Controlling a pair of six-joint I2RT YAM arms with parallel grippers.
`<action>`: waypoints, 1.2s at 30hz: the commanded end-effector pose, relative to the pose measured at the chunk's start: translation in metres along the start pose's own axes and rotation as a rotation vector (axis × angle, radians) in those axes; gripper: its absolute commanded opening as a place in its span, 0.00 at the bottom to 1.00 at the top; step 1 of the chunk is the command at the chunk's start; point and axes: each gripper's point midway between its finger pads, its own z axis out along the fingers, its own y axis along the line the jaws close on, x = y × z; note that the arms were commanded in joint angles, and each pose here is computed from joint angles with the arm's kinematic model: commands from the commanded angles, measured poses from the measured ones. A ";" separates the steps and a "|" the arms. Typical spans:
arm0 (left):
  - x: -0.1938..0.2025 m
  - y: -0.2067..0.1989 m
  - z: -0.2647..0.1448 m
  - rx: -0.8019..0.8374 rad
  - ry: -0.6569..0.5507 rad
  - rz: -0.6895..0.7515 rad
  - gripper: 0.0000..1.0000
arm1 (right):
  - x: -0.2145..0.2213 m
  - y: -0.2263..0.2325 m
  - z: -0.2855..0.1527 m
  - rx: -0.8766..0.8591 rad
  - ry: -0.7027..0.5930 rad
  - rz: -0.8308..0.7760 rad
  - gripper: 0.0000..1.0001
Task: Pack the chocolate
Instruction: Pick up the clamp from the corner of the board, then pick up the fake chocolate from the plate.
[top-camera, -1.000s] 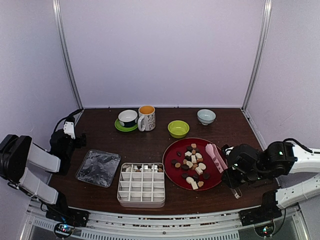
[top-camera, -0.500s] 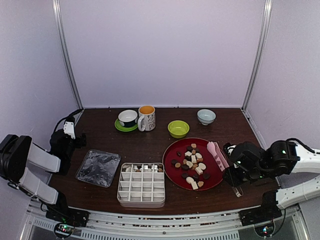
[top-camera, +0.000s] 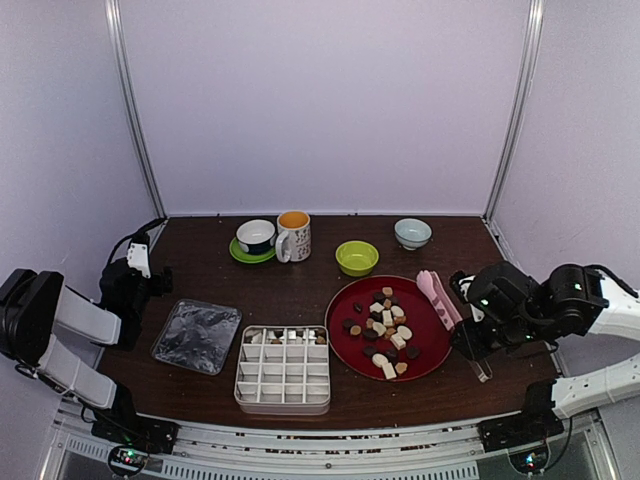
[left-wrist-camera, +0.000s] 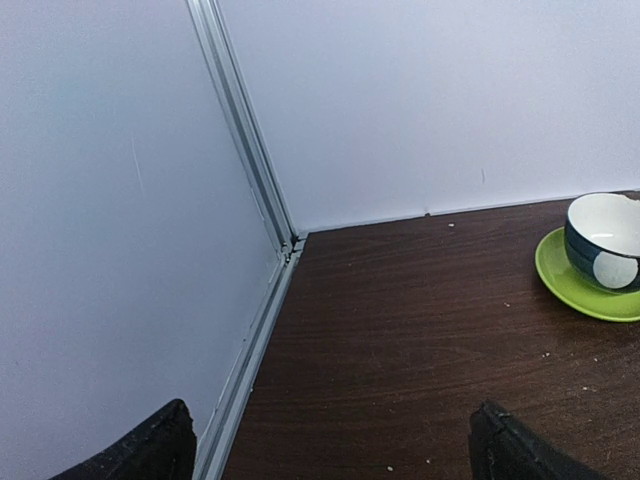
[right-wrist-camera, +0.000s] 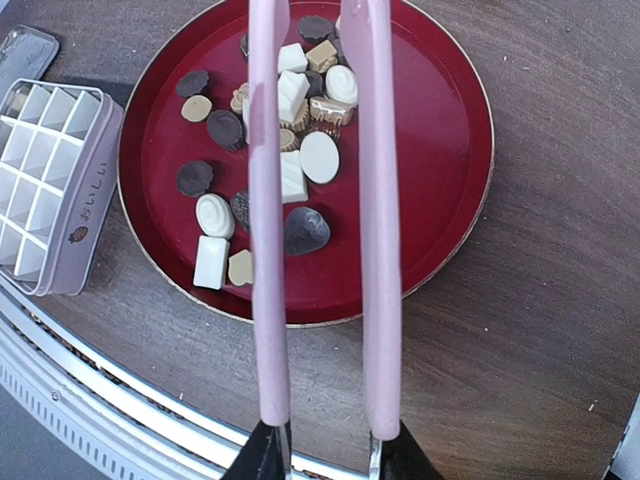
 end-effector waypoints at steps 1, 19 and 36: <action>-0.012 0.006 0.003 -0.023 -0.036 -0.010 0.98 | -0.006 -0.002 -0.008 0.004 0.012 -0.045 0.28; -0.012 0.007 0.003 -0.023 -0.037 -0.010 0.98 | 0.007 0.002 -0.007 -0.038 0.098 -0.047 0.28; -0.012 0.006 0.003 -0.023 -0.036 -0.010 0.98 | 0.005 0.005 -0.012 -0.066 0.109 -0.037 0.28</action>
